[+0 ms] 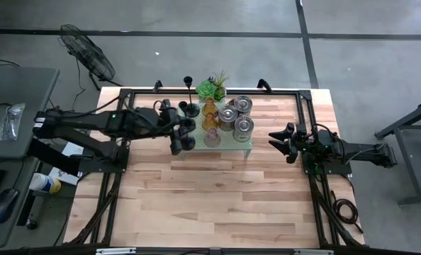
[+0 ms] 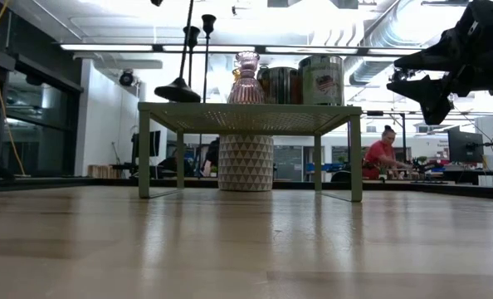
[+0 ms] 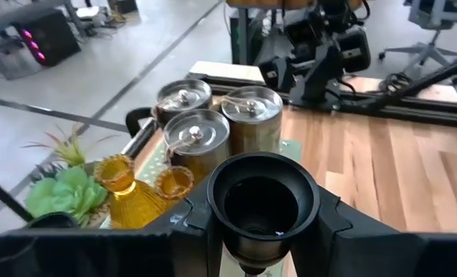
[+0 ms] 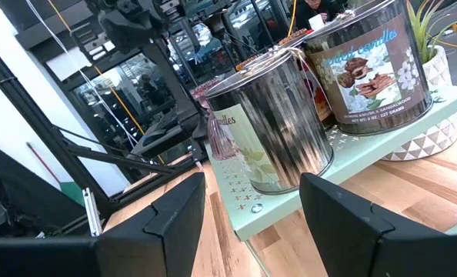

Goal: Pick & Place candle stick holders
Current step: Put the black candle holder on the shelf

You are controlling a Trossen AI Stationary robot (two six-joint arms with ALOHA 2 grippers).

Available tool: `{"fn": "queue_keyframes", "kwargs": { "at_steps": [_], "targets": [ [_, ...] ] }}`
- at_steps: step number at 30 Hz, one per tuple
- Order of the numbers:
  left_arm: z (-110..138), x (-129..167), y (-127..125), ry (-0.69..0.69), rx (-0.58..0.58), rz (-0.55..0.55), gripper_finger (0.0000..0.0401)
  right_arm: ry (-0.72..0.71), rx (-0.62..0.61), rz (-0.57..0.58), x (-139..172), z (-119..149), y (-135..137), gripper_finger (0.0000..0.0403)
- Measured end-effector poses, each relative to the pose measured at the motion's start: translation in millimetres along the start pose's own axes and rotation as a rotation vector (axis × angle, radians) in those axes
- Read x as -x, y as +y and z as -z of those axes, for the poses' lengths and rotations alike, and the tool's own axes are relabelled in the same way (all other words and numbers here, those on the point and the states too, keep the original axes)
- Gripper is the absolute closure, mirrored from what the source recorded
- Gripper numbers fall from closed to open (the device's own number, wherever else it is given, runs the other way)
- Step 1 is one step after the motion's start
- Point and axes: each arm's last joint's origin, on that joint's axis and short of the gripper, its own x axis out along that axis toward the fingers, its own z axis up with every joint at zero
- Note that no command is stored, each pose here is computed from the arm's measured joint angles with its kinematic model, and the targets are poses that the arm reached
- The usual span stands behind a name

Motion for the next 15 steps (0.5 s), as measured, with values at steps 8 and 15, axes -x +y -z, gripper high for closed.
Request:
{"fn": "queue_keyframes", "kwargs": {
  "at_steps": [8,15],
  "targets": [
    [0.6,-9.2,-0.8,-0.001,-0.009,-0.005,0.0298,0.0,0.0,0.0,0.0,-0.1,0.0,0.0197],
    [0.9,-11.7,2.2,0.002,-0.003,-0.034,0.0297,0.0,0.0,0.0,0.0,-0.1,0.0,0.0197]
  ]
}}
